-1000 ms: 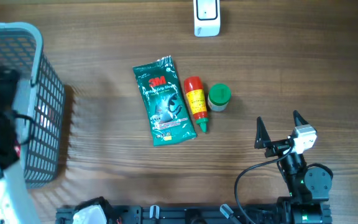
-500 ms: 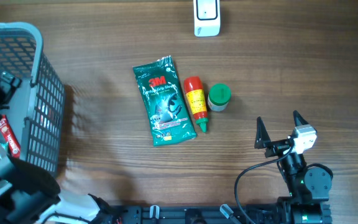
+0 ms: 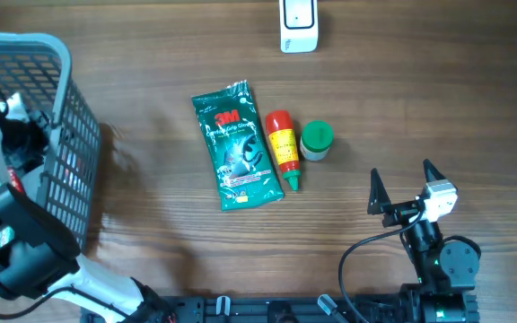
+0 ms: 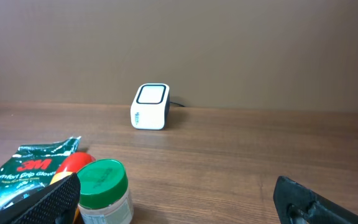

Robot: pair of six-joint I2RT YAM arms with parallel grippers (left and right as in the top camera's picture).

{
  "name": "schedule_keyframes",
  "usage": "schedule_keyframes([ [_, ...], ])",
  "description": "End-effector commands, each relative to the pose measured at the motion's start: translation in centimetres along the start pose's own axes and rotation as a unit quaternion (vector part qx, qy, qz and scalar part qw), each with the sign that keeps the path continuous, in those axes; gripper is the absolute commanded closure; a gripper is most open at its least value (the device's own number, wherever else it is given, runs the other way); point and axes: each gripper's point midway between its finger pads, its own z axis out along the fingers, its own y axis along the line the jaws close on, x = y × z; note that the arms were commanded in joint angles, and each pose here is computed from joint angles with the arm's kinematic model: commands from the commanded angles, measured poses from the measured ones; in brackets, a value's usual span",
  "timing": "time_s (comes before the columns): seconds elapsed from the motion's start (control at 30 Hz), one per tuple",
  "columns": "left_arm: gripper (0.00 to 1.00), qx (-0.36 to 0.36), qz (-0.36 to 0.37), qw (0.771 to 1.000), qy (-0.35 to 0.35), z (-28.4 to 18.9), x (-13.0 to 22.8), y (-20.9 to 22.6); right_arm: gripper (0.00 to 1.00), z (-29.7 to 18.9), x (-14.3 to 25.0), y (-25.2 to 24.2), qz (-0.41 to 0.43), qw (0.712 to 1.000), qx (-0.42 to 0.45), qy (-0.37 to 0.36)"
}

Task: Scan the item barcode
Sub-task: 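Reach left gripper into basket and grasp small red-white box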

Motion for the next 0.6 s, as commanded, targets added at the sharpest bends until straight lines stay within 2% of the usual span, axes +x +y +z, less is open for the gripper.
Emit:
schedule_keyframes([
  [0.0,0.07,-0.037,-0.012,0.999,0.026,1.7,1.3,1.4,0.00,0.0,-0.3,0.0,-0.007,1.000,0.002,-0.006],
  [0.17,0.07,-0.038,-0.030,0.998,0.041,2.5,2.4,2.0,0.00,0.0,-0.3,0.0,-0.007,1.000,0.002,-0.006],
  [0.23,0.17,-0.038,-0.032,0.998,0.047,3.0,2.8,2.0,0.00,0.0,-0.3,0.0,-0.007,1.000,0.002,-0.006],
  [0.4,0.20,-0.035,-0.037,0.997,0.058,4.3,4.0,2.2,0.00,0.0,-0.3,0.0,-0.007,1.000,0.002,-0.006],
  [0.47,0.32,-0.036,-0.047,0.996,0.060,4.5,4.2,2.2,0.00,0.0,-0.3,0.0,-0.007,1.000,0.002,-0.006],
  [0.57,0.36,-0.036,-0.048,0.996,0.061,4.5,4.2,2.2,0.00,0.0,-0.3,0.0,-0.007,1.000,0.002,-0.006],
])
